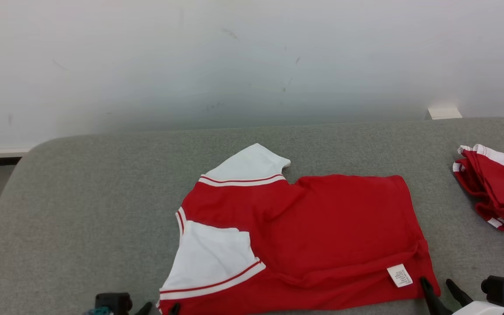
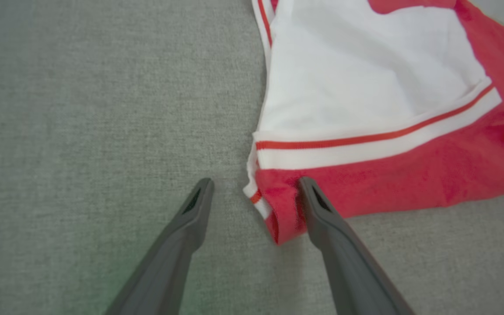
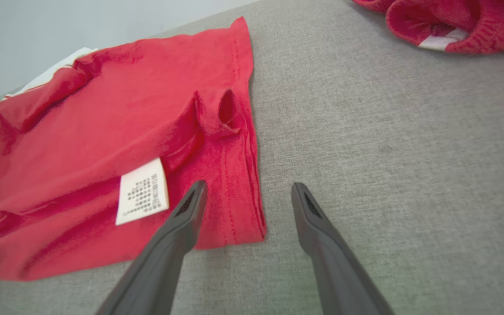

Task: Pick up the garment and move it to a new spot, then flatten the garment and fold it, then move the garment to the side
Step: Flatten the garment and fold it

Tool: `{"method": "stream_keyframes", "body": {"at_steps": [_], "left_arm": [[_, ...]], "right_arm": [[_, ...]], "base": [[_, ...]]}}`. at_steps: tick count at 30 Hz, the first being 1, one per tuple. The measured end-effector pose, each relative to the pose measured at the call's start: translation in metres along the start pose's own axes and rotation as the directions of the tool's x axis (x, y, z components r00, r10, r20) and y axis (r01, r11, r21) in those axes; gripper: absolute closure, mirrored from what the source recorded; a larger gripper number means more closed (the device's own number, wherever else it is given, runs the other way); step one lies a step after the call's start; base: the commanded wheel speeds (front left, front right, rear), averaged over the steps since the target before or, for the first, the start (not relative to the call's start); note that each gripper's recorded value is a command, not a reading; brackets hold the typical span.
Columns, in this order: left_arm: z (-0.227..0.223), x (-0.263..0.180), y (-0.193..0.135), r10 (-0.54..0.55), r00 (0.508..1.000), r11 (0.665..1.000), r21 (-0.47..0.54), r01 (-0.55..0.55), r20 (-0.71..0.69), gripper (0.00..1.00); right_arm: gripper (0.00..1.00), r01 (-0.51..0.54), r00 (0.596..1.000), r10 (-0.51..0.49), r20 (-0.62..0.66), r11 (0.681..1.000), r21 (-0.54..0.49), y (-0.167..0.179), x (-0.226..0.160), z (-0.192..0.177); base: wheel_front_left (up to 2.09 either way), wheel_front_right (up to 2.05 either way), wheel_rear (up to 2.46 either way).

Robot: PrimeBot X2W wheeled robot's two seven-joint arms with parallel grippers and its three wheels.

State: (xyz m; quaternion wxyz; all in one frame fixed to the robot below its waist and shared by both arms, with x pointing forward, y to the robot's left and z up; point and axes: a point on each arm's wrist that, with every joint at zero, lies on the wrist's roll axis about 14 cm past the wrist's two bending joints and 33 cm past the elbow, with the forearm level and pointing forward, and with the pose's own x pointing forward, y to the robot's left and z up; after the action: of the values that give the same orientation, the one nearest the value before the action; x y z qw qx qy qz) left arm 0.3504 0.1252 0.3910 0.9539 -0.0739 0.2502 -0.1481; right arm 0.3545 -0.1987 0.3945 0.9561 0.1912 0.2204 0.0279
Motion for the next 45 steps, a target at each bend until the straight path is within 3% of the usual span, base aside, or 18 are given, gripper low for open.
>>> {"method": "stream_keyframes", "body": {"at_steps": [5, 6, 7, 8, 20, 26, 33, 43, 45], "left_arm": [[-0.006, 0.004, -0.010, -0.035, 0.998, 0.999, -0.021, 0.034, -0.046, 0.00], [-0.006, 0.004, -0.010, -0.034, 0.998, 0.999, -0.020, 0.033, -0.048, 0.52], [-0.006, 0.005, -0.009, -0.033, 0.998, 0.999, -0.020, 0.032, -0.048, 0.66], [-0.006, 0.005, -0.009, -0.034, 0.998, 0.999, -0.019, 0.033, -0.048, 1.00], [0.019, -0.001, -0.005, -0.029, 0.999, 0.999, 0.013, 0.029, 0.017, 1.00], [0.013, -0.016, -0.005, -0.027, 0.999, 0.999, 0.024, 0.027, -0.019, 1.00], [-0.004, -0.035, -0.007, -0.013, 0.996, 1.000, -0.008, 0.012, -0.084, 1.00], [-0.025, -0.048, -0.012, -0.024, 0.982, 0.999, -0.041, 0.016, -0.186, 1.00], [-0.027, -0.048, -0.014, -0.028, 0.981, 0.999, -0.045, 0.020, -0.194, 1.00]], "right_arm": [[0.02, -0.018, 0.999, 0.018, -0.047, 1.000, 0.012, 0.008, 0.005, -0.010], [0.54, -0.023, 0.998, 0.023, -0.054, 1.000, 0.012, 0.009, 0.006, -0.011], [0.69, -0.028, 0.997, 0.028, -0.065, 1.000, 0.011, 0.011, 0.006, -0.013], [1.00, -0.031, 0.997, 0.032, -0.071, 0.999, 0.014, 0.013, 0.007, -0.014], [1.00, -0.060, 0.998, 0.060, 0.009, 0.998, 0.033, 0.009, 0.001, 0.009], [1.00, -0.084, 0.996, 0.084, -0.007, 0.993, 0.080, 0.003, -0.020, 0.002], [1.00, -0.027, 0.999, 0.031, -0.029, 0.990, 0.142, -0.023, -0.050, -0.012], [1.00, 0.034, 0.992, -0.010, -0.126, 0.981, 0.192, -0.033, -0.066, -0.042], [0.56, 0.040, 0.992, -0.015, -0.128, 0.981, 0.191, -0.034, -0.066, -0.043]], "base": [[0.00, 0.00, 0.00], [0.00, 0.00, 0.00], [0.00, 0.00, 0.00], [0.00, 0.00, 0.00], [0.00, 0.00, 0.00], [0.00, 0.00, 0.00], [0.00, 0.00, 0.00], [0.00, 0.00, 0.00], [0.00, 0.00, 0.00]]}}
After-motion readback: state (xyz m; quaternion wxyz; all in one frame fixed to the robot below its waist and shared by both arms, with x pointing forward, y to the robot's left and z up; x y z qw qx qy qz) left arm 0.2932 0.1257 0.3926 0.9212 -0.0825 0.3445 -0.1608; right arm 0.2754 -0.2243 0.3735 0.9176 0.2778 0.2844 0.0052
